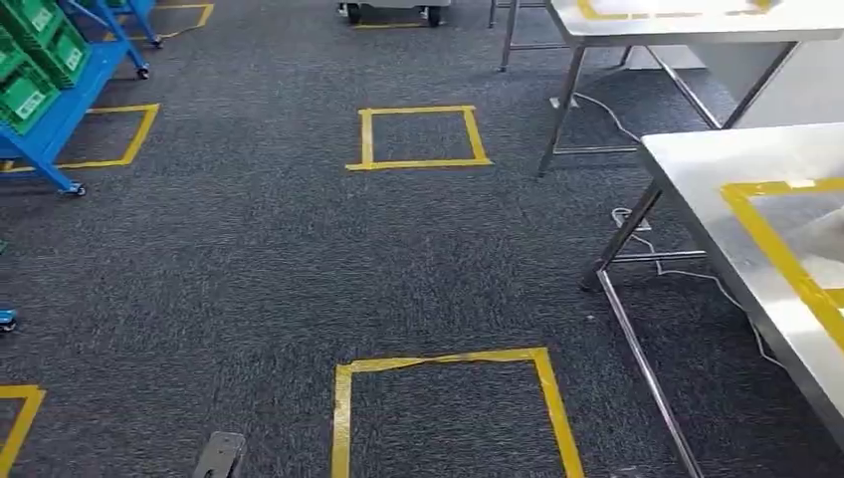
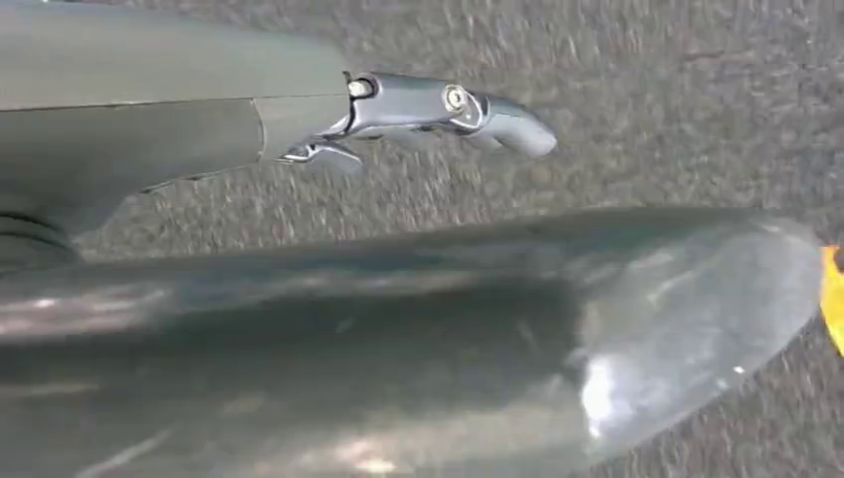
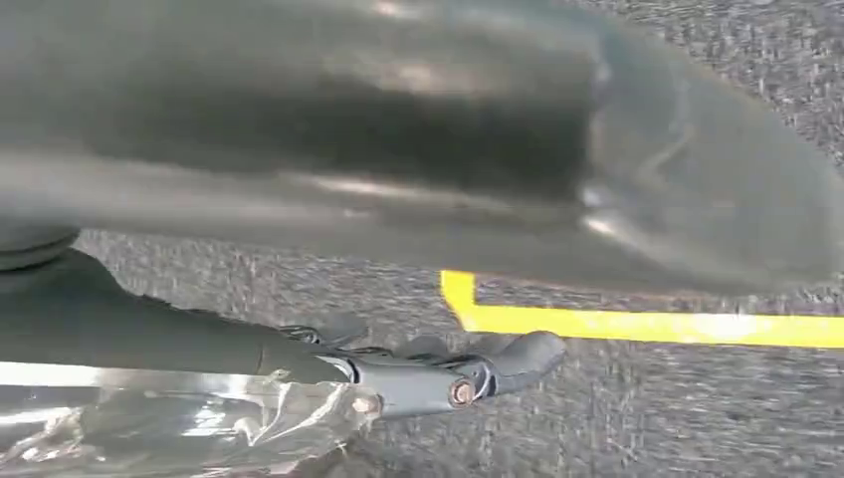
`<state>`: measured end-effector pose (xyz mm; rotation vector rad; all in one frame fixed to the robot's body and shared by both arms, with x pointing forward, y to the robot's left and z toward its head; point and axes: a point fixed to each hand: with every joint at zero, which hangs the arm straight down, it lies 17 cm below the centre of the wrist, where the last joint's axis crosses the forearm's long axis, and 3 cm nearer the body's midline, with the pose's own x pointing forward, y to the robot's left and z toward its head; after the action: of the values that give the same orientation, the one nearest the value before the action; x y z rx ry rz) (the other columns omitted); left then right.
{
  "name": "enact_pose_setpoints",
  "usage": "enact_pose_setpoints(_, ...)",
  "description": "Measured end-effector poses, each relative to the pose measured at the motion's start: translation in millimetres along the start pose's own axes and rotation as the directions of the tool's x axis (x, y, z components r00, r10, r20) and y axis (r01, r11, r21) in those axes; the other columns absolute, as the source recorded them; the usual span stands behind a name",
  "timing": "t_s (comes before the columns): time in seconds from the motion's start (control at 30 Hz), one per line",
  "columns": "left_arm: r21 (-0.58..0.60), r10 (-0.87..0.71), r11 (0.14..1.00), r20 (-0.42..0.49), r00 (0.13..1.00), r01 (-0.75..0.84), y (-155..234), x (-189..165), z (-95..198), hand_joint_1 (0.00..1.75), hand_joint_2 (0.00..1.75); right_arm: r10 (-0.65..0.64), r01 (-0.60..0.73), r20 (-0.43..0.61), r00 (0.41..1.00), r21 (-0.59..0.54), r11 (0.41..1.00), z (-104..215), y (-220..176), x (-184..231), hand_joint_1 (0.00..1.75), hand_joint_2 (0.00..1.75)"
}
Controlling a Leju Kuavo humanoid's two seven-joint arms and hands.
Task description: Take the parts from the cabinet and place them on the table.
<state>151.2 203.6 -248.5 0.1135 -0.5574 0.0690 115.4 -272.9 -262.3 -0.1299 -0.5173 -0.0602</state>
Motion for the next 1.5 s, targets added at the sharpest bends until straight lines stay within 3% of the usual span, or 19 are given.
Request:
enact_pose_setpoints(0.5, -0.038, -0.044, 0.998, 0.016, 0.999, 0.044, -26.0, 22.5, -2.1, 0.0, 0.0, 0.001, -0.001, -0.007, 1.0, 0.006, 1.0, 0.9, -0.6, -3.2, 0.0, 0.0)
enact_pose_setpoints(1.5, -0.042, 0.009, 0.999, 0.036, 0.999, -0.008, -31.9, 34.2, -2.7, 0.0, 0.0, 0.017, -0.017, -0.022, 1.0, 0.028, 0.999, 2.3, 1.7, -8.3, 0.0, 0.0)
